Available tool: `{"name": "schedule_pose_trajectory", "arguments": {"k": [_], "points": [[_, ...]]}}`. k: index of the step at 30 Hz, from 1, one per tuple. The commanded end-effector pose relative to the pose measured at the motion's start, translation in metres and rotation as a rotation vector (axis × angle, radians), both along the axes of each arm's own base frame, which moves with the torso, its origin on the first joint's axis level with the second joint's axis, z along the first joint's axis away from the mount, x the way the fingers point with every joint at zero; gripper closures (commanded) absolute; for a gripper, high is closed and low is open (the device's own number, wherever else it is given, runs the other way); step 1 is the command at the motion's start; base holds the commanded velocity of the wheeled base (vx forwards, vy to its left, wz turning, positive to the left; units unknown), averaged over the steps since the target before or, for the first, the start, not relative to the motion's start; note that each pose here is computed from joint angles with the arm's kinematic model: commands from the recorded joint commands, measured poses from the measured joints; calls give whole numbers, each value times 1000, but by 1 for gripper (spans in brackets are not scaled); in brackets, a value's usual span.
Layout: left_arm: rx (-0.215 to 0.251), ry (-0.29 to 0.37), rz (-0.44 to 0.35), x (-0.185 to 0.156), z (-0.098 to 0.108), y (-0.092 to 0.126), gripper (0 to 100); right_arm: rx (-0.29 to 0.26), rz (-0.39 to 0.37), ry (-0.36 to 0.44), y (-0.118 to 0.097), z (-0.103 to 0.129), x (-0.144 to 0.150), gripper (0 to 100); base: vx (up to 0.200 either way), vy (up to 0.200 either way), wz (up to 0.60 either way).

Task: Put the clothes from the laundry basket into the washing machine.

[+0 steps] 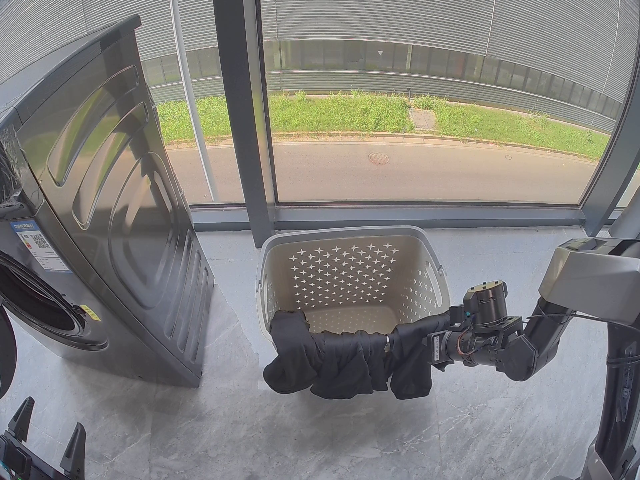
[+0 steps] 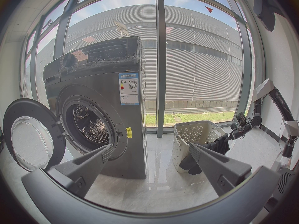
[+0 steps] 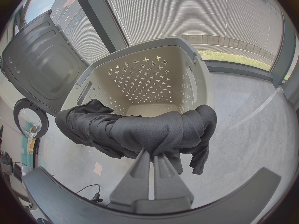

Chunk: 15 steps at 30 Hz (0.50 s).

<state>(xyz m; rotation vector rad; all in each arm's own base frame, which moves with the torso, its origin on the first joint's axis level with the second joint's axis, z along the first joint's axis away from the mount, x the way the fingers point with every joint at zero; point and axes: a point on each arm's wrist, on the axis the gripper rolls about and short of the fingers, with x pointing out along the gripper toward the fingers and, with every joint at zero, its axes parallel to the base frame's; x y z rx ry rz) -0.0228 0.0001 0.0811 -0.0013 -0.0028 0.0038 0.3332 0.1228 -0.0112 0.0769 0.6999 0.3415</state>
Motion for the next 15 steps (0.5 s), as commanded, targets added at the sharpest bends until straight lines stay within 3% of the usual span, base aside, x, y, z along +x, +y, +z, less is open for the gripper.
{"name": "schedule_pose_trajectory", "arguments": {"k": [1,7,15], "points": [[0,-2,2,0,-4,0,0,11,16,-15,2,12,-7,100,0,0,0],[1,0,1,0,-4,0,0,70,103,-3,15,27,-31,100,0,0,0],[0,0,1,0,-4,0,0,87,128,-40,22,31,-33,100,0,0,0]]}}
